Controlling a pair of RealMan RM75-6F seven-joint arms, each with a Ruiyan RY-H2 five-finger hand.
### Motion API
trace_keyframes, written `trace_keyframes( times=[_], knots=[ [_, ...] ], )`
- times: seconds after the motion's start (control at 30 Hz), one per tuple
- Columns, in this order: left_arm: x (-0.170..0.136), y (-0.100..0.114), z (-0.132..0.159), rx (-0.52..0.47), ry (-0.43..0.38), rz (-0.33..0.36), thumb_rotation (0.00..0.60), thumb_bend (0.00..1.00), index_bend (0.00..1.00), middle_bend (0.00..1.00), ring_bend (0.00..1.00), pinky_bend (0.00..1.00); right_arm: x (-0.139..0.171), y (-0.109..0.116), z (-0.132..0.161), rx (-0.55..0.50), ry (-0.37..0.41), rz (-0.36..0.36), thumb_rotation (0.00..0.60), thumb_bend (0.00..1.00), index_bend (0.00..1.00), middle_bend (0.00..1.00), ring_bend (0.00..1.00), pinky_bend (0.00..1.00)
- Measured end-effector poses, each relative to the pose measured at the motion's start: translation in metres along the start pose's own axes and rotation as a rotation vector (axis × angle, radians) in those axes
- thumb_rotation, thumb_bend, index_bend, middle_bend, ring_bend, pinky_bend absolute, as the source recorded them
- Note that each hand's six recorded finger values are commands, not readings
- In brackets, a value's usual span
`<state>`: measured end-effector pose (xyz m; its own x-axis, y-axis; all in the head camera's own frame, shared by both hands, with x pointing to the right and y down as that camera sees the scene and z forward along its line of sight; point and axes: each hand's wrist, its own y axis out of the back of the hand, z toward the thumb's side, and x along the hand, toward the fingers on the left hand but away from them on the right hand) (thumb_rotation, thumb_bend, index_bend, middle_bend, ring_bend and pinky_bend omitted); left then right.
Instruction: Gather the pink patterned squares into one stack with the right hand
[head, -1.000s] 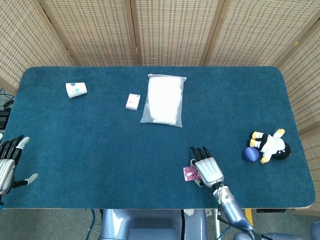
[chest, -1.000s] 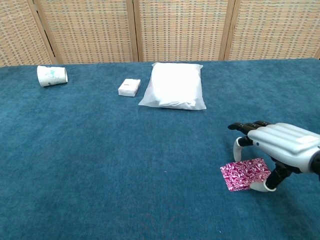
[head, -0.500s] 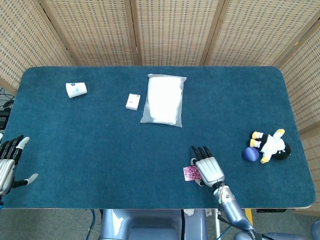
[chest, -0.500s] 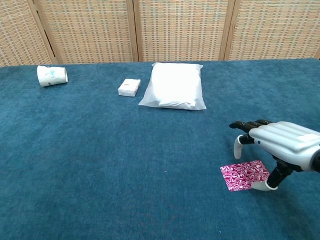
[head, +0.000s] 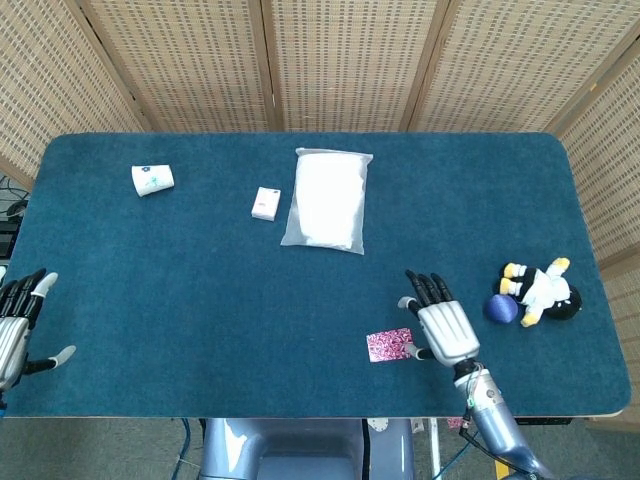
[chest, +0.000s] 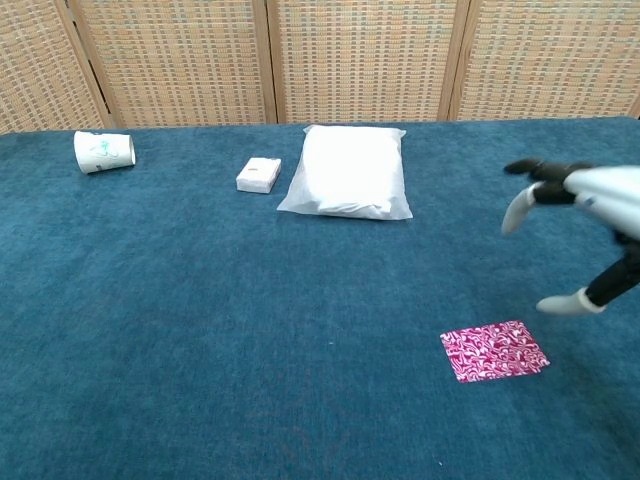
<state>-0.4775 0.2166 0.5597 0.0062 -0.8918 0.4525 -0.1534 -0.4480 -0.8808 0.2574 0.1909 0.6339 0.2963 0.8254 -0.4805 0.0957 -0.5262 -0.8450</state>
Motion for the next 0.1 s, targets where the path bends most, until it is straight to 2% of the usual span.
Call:
trace_keyframes(
  times=[0.1],
  knots=[
    [0.000, 0.000, 0.000, 0.004, 0.000, 0.010, 0.600, 0.01, 0.00, 0.00, 0.00, 0.00, 0.017, 0.019, -0.029, 0.000, -0.029, -0.118, 0.600, 0.00, 0.02, 0.00, 0.00, 0.00]
  ],
)
